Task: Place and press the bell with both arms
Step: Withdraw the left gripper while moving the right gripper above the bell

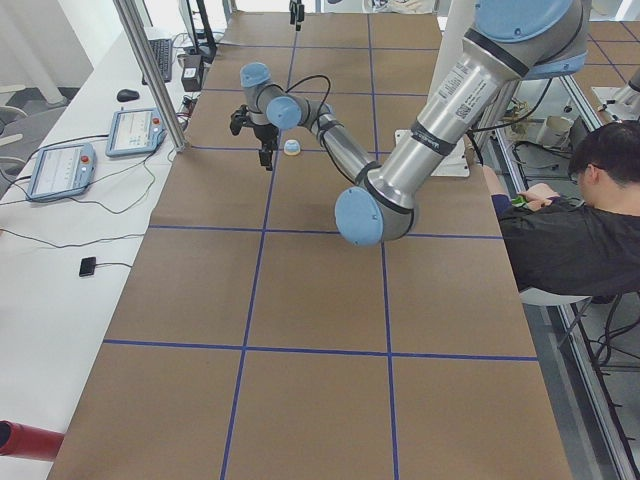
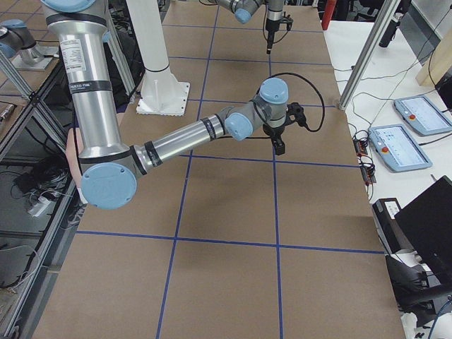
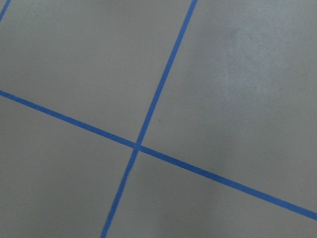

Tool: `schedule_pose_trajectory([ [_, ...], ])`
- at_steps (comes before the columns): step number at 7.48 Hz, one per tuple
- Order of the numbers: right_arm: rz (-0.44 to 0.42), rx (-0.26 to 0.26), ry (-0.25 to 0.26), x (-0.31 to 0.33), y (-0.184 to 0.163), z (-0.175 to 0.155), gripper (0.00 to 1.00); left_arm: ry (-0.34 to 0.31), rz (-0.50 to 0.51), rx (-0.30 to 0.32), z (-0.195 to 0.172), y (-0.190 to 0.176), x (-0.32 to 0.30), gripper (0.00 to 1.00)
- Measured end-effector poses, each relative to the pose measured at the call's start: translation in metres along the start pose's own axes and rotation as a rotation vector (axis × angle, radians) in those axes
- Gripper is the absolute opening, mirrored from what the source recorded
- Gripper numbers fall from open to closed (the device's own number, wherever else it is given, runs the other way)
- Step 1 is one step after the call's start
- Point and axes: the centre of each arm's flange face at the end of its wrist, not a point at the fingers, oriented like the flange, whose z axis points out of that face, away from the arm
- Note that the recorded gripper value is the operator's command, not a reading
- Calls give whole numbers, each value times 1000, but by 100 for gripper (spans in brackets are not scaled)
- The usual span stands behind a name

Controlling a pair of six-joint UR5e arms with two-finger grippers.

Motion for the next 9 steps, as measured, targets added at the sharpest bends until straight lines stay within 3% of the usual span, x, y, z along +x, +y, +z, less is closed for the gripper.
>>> schedule_pose_trajectory([
  [2, 27, 9, 1, -87, -33, 31, 99, -49, 87, 38, -30, 37, -112, 100],
  [4, 46, -1, 48, -188, -57, 74, 99, -108, 186, 39, -48, 54, -207, 100],
  [7, 98, -1, 86, -328, -89, 133, 99, -156, 176, 26, -63, 95, -316, 100],
  [9, 122, -4, 86, -392, -104, 155, 98, -175, 170, 17, -70, 131, -375, 100],
])
